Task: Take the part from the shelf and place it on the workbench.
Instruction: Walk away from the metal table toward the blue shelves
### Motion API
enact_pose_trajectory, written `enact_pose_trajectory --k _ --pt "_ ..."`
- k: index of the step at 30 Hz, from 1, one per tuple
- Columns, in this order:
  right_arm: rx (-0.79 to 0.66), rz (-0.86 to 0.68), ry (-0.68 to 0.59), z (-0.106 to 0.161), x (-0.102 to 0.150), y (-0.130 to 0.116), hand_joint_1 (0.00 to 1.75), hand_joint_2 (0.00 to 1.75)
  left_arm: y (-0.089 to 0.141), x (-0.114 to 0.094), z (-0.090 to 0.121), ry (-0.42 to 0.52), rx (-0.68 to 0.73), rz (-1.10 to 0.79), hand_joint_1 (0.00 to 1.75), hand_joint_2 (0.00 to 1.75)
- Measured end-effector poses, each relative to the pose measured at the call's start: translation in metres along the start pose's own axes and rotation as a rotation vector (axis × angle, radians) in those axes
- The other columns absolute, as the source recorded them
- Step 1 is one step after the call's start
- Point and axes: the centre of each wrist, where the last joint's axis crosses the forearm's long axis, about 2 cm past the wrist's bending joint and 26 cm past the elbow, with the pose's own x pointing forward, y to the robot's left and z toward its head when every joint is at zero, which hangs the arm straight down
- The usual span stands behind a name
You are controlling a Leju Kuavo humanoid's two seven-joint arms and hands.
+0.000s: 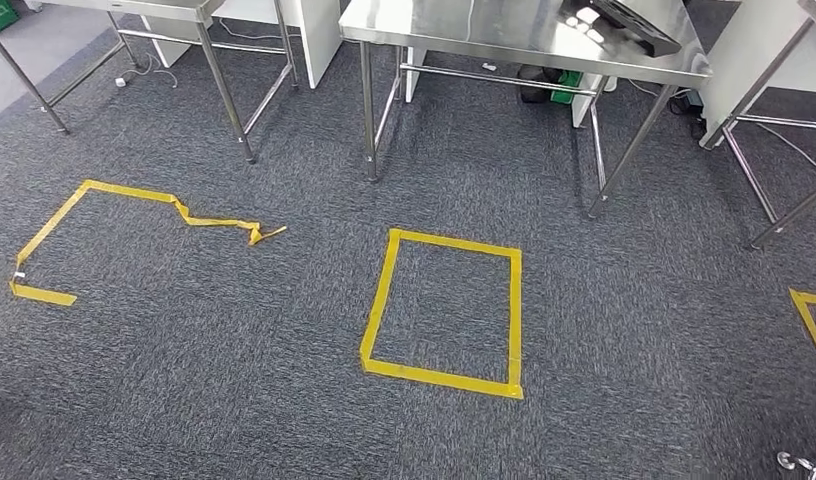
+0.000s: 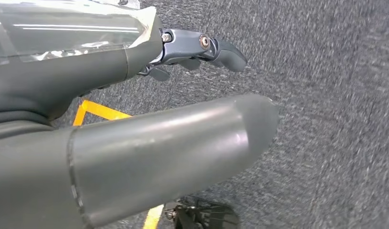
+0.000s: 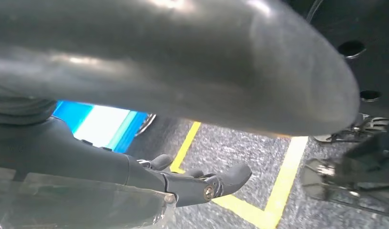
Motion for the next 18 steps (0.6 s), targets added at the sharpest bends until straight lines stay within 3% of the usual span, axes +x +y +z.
enact_pose_trajectory --k 18 --pt "0.001 -0.02 0.001 -0.0018 -0.0024 0.0067 0.0 0.0 0.0018 -0.0001 -0.0008 -0.008 -0.01 -0.014 0.0 0.0"
